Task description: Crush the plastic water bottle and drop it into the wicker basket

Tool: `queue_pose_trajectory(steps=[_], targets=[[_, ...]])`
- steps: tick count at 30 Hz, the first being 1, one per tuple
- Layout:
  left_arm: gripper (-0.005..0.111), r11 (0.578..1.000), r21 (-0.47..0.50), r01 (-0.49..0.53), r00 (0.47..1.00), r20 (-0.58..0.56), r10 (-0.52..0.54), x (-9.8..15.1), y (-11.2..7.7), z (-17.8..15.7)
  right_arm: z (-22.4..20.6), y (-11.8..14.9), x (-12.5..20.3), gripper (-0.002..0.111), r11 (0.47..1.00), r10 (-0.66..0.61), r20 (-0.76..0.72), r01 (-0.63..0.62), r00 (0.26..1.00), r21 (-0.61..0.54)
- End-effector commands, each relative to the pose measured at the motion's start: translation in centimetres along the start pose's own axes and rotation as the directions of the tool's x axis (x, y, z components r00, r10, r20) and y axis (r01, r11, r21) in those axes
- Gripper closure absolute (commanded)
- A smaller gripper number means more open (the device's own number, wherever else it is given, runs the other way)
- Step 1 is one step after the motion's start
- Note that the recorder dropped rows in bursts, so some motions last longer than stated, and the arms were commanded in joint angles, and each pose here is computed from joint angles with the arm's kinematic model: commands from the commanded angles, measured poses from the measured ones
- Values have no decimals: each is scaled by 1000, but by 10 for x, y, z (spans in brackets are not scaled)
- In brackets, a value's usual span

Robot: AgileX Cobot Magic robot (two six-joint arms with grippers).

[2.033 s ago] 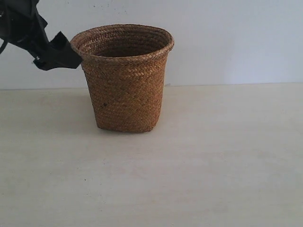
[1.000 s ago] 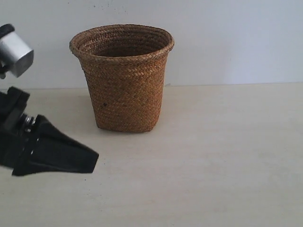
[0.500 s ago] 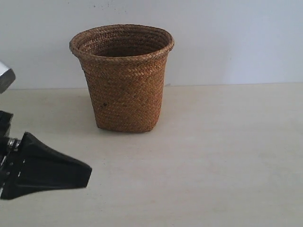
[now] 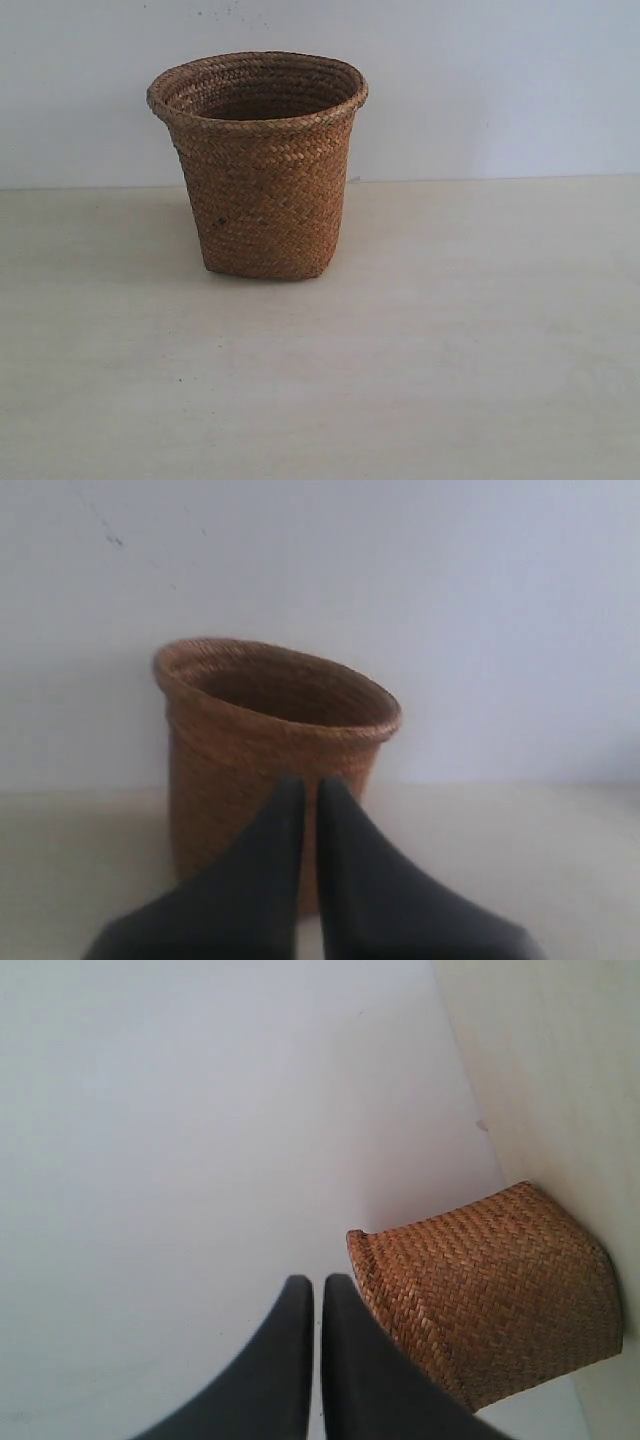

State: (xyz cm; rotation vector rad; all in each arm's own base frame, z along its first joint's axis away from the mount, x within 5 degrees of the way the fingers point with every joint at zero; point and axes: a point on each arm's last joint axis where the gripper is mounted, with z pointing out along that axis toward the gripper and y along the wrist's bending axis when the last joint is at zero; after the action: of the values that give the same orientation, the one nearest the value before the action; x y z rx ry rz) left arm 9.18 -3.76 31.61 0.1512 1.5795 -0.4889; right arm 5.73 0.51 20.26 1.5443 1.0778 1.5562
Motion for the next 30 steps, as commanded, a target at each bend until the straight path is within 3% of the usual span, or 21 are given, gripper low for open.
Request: queue_pose_trajectory(steps=[1, 8, 12, 21, 26, 30], targets=[[103, 992, -79, -95, 986, 128, 105, 12, 2, -32, 0, -1, 0, 108, 1000, -12, 0, 12, 1000, -8], [103, 976, -164, -140, 944, 275, 182, 29, 2, -62, 0, -1, 0, 108, 1000, -12, 0, 12, 1000, -8], [103, 965, -219, -147, 944, 260, 203, 35, 8, -60, 0, -1, 0, 108, 1000, -12, 0, 12, 1000, -8], [103, 960, -235, -151, 944, 252, 211, 37, 11, -59, 0, -1, 0, 108, 1000, -12, 0, 12, 1000, -8], [103, 902, -310, -300, 915, 172, 364, 47, 18, -57, 0, -1, 0, 108, 1000, -12, 0, 12, 1000, -8], [103, 883, -320, -342, 913, 110, 393, 61, 23, -53, 0, -1, 0, 108, 1000, -12, 0, 12, 1000, -8]])
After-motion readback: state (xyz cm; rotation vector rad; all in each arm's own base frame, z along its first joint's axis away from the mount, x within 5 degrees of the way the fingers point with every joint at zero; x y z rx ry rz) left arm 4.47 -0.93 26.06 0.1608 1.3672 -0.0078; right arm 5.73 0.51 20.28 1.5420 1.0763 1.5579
